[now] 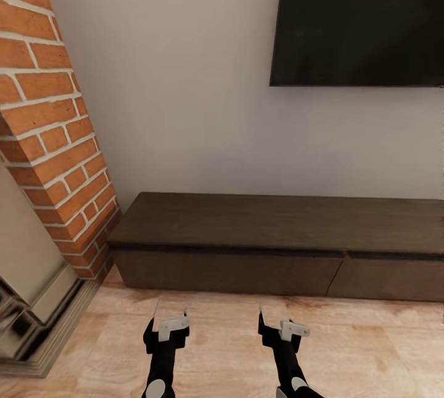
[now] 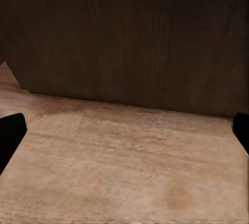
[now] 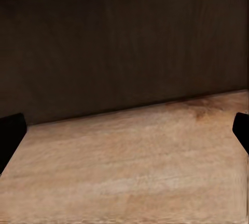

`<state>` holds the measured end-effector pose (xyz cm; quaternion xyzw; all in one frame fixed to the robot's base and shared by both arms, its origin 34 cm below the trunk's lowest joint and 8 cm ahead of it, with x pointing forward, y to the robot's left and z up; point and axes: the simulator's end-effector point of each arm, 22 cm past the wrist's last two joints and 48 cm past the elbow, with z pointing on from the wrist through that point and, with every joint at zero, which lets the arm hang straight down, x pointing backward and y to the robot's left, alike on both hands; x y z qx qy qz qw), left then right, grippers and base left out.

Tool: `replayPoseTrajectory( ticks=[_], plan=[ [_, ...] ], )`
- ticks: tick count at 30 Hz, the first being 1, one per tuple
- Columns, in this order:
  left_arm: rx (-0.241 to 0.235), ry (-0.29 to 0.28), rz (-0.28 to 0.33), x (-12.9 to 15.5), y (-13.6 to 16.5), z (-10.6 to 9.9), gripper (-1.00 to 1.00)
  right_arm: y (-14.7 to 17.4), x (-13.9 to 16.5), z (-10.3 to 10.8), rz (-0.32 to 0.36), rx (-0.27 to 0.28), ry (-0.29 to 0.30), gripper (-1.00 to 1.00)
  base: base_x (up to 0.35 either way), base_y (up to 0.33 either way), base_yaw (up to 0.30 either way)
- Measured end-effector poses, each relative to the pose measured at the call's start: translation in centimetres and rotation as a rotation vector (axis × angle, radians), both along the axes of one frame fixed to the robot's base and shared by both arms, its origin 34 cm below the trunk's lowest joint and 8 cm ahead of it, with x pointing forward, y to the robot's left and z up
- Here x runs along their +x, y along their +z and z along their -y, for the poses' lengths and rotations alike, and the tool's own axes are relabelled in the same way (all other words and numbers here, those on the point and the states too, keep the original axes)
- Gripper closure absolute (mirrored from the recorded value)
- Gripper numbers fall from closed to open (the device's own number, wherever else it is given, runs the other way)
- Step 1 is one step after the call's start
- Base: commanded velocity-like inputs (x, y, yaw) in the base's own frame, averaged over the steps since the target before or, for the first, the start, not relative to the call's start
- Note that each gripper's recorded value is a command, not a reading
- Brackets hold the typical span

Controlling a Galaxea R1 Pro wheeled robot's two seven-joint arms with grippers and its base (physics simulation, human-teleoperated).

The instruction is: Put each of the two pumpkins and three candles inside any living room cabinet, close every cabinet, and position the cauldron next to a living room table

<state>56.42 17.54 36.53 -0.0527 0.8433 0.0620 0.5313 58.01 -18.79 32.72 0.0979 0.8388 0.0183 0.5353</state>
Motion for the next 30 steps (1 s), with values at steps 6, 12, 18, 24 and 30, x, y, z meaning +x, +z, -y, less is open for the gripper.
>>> replayPoseTrajectory(
  ticks=[6, 12, 18, 24, 30],
  plan=[
    [-0.025, -0.02, 0.023, 1.0, 1.7, 1.4, -1.0, -0.7, 0.2, -0.8, -0.058, 0.011, 0.027, -1.0, -0.144, 0.0, 0.0],
    [-0.045, -0.097, -0.072, 3.0, 6.4, 4.8, -1.0, 3.3, 4.4, -5.9, -0.116, 0.101, 0.141, -1.0, -0.012, 0.0, 0.0],
    [-0.149, -0.087, -0.274, 0.9, 4.2, 5.3, -1.0, 2.9, 4.6, -3.5, -0.219, 0.071, 0.178, -1.0, -0.001, 0.0, 0.0],
    [-0.246, -0.028, -0.358, -0.2, 2.3, 3.3, -1.0, 1.8, 3.8, -2.9, -0.261, 0.086, 0.163, -1.0, 0.0, 0.0, 0.0],
    [-0.253, -0.019, -0.377, -0.8, 1.7, 2.7, -1.0, 0.3, 1.9, -2.7, -0.297, 0.094, 0.155, -1.0, 0.0, 0.0, 0.0]
  ],
)
